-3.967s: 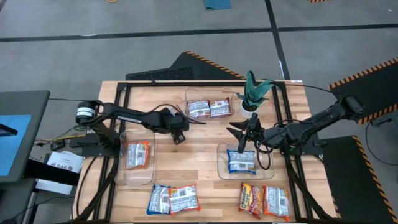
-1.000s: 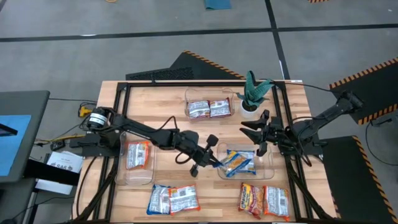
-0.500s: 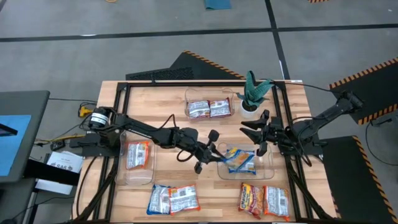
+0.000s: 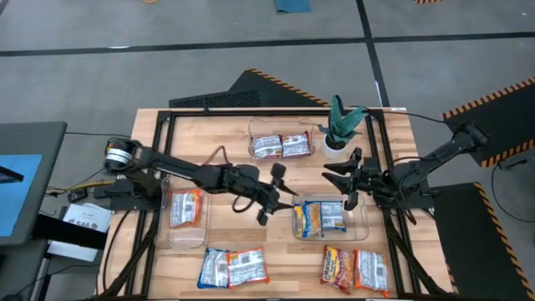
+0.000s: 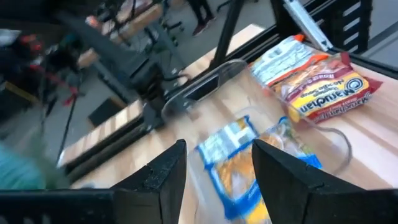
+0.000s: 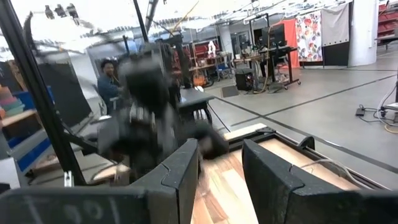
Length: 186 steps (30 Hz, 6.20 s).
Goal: Sort Maruchan noodles
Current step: Put the left orange bag into the bottom left transparent bin
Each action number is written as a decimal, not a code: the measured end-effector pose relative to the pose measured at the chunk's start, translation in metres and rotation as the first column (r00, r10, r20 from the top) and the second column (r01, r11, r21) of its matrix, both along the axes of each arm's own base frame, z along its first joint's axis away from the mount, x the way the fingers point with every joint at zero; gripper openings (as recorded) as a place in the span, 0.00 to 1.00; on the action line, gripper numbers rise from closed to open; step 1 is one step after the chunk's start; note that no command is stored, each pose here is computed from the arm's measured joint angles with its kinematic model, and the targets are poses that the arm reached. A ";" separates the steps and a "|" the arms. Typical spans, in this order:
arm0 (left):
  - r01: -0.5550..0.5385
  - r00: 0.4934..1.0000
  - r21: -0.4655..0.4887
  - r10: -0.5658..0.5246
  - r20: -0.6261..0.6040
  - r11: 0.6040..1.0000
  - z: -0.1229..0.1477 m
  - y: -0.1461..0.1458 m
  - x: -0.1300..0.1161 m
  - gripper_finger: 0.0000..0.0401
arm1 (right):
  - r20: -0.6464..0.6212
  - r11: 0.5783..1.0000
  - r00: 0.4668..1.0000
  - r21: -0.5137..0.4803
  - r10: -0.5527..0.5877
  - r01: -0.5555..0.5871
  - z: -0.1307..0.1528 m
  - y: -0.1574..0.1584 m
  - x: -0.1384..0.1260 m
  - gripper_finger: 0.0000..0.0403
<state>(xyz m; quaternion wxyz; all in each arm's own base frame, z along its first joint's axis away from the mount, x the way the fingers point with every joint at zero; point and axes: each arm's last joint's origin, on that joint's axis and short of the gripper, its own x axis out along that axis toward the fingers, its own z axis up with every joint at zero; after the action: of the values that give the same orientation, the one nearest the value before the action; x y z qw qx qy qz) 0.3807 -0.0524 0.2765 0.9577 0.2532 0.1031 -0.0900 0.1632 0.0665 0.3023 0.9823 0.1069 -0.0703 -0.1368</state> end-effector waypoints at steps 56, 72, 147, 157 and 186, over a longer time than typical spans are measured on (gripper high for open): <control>0.000 0.933 -0.516 0.186 0.309 0.857 -0.013 0.015 -0.223 0.42 | -0.098 0.991 0.995 -0.133 -0.020 0.006 -0.008 0.000 0.003 0.38; 0.009 0.935 -0.537 0.184 0.304 0.844 -0.013 0.015 -0.223 0.42 | -0.074 0.993 0.997 -0.119 -0.021 0.012 -0.005 0.000 0.002 0.38; 0.112 0.925 -0.580 0.130 0.358 0.807 0.000 0.021 -0.254 0.42 | -0.040 0.996 0.999 -0.092 -0.018 0.014 -0.002 -0.001 0.002 0.38; 0.122 0.916 -0.569 0.129 0.380 0.813 0.002 0.023 -0.259 0.42 | -0.042 0.995 0.999 -0.097 -0.018 0.014 -0.002 -0.001 0.002 0.38; 0.128 0.893 -0.553 0.147 0.426 0.823 0.007 0.024 -0.260 0.42 | -0.036 0.997 0.999 -0.077 -0.015 0.013 -0.002 -0.001 0.002 0.38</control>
<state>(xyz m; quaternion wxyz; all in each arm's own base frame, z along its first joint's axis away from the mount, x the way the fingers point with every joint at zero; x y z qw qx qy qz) 0.1203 -0.0287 0.2833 0.9867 -0.0300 -0.1516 -0.0507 0.1650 0.0659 0.3003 0.9858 0.0663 -0.0584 -0.1428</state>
